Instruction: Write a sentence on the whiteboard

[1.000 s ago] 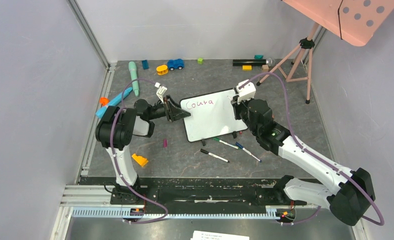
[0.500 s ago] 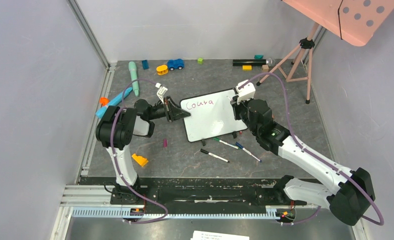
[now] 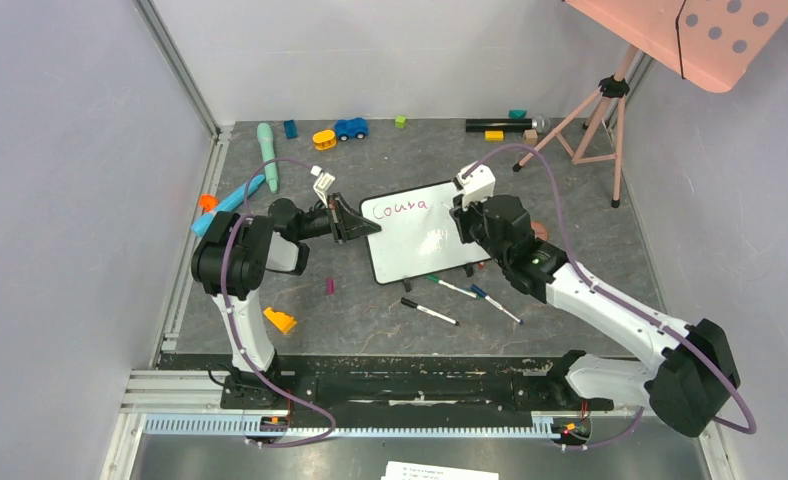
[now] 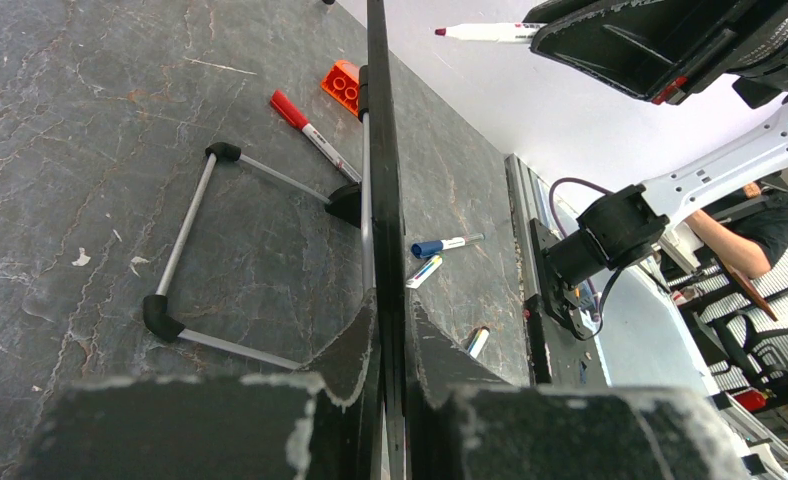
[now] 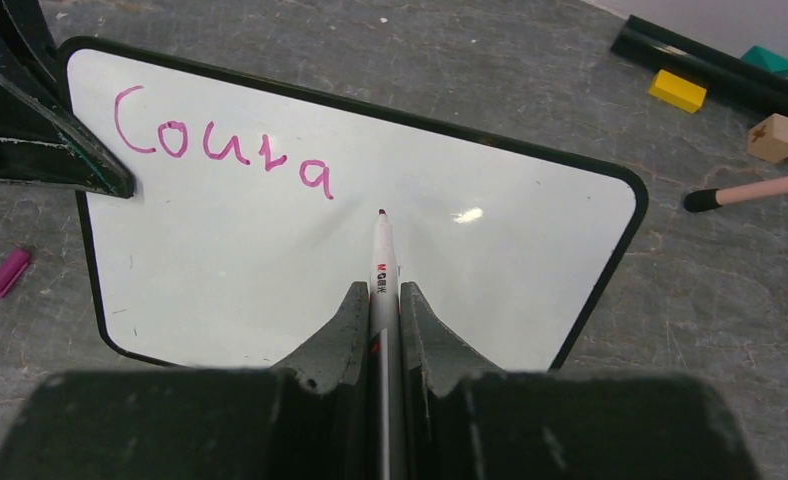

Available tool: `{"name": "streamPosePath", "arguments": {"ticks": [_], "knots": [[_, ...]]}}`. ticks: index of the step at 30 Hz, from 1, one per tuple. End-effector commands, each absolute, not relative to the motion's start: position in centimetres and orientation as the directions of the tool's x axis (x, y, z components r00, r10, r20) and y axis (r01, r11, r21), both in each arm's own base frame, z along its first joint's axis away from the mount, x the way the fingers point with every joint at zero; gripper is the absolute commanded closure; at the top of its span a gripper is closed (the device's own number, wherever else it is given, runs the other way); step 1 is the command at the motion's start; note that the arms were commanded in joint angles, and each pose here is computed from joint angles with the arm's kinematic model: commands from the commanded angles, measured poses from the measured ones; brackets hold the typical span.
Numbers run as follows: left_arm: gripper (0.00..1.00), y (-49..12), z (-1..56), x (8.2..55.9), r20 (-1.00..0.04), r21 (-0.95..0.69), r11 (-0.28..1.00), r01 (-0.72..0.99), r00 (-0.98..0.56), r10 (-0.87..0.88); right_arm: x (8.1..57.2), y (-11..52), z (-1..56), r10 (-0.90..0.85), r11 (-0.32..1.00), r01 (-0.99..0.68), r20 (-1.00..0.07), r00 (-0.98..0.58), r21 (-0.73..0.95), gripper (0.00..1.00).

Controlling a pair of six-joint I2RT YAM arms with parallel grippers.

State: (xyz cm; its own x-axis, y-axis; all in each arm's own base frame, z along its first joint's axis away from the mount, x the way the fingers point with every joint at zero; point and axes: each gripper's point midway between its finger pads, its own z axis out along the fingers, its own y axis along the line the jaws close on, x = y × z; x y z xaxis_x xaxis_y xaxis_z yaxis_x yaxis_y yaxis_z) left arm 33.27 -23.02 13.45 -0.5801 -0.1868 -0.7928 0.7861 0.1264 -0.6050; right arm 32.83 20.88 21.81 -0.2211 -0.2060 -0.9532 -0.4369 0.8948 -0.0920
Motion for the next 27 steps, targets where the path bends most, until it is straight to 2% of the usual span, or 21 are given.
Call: {"name": "streamPosePath", "arguments": {"ticks": [1, 27], "knots": [[0.98, -23.2, 14.6, 33.1, -0.843, -0.528, 0.097, 0.844, -0.507, -0.179, 33.8, 22.5, 24.2, -0.175, 0.879, -0.471, -0.968, -0.183, -0.070, 1.00], [0.98, -23.3, 14.6, 33.1, -0.842, -0.529, 0.094, 0.843, -0.508, -0.178, 35.8, 23.5, 23.2, -0.222, 0.881, -0.462, -0.948, -0.226, -0.097, 1.00]]}}
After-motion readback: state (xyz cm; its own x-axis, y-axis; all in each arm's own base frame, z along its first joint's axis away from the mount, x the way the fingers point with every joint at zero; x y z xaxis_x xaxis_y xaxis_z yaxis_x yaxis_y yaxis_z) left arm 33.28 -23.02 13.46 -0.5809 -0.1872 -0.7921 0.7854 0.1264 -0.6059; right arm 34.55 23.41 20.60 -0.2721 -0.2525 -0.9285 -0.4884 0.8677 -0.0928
